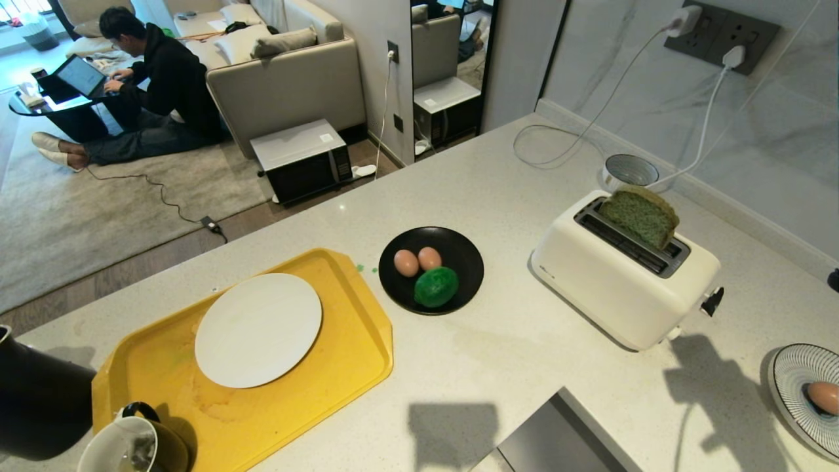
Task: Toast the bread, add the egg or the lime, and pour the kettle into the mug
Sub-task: Put the baked bread on a plate
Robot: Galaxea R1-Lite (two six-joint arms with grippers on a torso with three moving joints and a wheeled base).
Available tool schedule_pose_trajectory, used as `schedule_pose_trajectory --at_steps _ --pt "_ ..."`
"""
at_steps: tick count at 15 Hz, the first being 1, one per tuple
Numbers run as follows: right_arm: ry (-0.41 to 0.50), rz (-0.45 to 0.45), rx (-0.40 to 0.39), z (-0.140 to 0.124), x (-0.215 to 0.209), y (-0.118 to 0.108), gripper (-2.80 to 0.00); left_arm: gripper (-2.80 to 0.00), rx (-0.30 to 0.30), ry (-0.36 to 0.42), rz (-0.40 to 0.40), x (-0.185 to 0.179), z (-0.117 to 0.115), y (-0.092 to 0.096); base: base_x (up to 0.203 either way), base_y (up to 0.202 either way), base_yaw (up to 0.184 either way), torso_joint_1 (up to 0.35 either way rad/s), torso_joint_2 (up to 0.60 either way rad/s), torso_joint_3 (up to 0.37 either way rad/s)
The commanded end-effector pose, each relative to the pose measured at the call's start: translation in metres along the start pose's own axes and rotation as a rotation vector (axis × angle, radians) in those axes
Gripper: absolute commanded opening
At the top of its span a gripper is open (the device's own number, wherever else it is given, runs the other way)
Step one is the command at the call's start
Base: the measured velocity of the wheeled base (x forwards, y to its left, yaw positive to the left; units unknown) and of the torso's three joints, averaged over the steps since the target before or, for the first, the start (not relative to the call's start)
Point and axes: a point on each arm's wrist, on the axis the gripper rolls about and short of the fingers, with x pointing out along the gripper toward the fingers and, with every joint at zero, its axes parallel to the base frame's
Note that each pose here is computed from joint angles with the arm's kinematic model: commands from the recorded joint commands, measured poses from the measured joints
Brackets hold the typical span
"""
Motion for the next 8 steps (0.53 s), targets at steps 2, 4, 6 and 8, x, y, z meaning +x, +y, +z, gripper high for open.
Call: schedule_pose_trajectory --at_steps 2,4,6,8 --pt "0.007 0.006 -0.006 0.000 0.003 0.000 -2.80 -2.80 0.000 0.000 0.001 0.000 0.000 0.000 0.000 0.000 0.000 0.000 0.00 0.000" --pt "0.021 0.007 -0.004 0.000 0.008 -0.001 -2.80 -2.80 0.000 -0.001 0.001 0.000 0.000 0.000 0.000 0.000 0.000 0.000 0.00 0.000" --pt "0.040 0.011 -0.001 0.001 0.018 -0.003 -2.80 -2.80 0.000 0.000 0.001 0.000 0.000 0.000 0.000 0.000 0.000 0.000 0.00 0.000" --pt "0.035 0.011 -0.009 0.006 0.035 -0.005 -2.80 -2.80 0.000 0.000 0.001 0.000 0.000 0.000 0.000 0.000 0.000 0.000 0.00 0.000"
